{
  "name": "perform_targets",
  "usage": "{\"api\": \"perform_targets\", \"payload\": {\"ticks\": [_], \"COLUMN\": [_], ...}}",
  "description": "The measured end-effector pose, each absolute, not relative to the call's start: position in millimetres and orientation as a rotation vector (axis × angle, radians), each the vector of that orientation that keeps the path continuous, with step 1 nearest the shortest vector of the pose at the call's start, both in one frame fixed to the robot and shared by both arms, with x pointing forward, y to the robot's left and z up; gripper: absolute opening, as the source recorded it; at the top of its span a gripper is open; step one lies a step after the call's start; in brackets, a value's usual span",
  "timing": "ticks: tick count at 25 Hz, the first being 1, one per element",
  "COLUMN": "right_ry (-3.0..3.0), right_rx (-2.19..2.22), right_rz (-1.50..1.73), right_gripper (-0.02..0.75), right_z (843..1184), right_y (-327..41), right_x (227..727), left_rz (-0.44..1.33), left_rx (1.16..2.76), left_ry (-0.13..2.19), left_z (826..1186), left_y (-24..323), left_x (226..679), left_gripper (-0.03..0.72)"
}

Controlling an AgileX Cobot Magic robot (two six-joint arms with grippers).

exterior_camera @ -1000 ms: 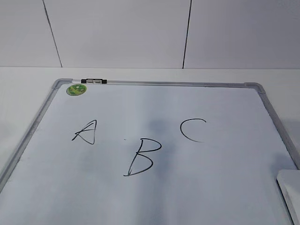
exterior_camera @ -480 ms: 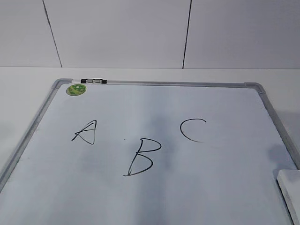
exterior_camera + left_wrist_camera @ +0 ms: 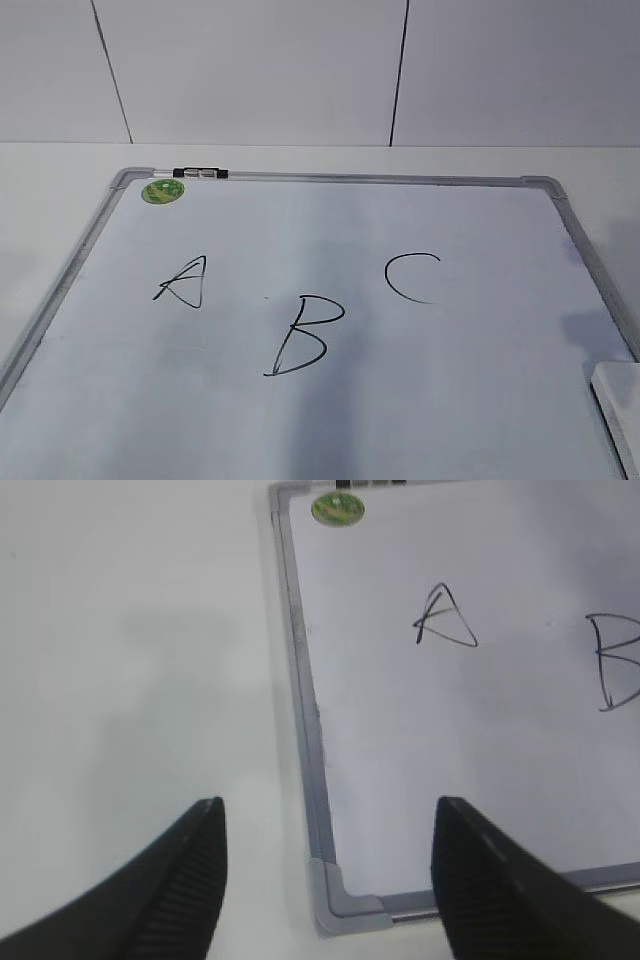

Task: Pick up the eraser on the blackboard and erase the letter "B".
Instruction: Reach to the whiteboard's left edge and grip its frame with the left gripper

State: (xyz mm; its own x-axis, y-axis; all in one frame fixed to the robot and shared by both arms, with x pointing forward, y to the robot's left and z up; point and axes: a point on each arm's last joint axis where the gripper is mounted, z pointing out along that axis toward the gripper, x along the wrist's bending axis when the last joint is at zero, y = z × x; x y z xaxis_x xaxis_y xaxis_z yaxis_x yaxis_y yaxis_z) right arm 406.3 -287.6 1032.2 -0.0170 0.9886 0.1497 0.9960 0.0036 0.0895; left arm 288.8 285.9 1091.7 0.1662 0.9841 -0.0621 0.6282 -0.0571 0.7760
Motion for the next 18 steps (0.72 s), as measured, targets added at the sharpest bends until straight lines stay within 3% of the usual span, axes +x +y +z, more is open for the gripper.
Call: {"api": "perform_targets", "payload": {"ticks": [12, 18], "right_ry": [-2.248, -2.264], "right_rx": [-2.243, -2.236], "right_rz": [-0.386, -0.391], "right_gripper": [0.675, 0.673], "right_z": [1033, 1033], "right_y": [-290, -290], "right_x": [419, 419], "left_rz": [0.355, 0.163], "left_rx": [1.883, 1.962], "left_ry": [1.763, 1.788], "left_z": [1081, 1043], "left_y": [284, 279], "left_x": [408, 467], "left_gripper": [0.486, 0.486]}}
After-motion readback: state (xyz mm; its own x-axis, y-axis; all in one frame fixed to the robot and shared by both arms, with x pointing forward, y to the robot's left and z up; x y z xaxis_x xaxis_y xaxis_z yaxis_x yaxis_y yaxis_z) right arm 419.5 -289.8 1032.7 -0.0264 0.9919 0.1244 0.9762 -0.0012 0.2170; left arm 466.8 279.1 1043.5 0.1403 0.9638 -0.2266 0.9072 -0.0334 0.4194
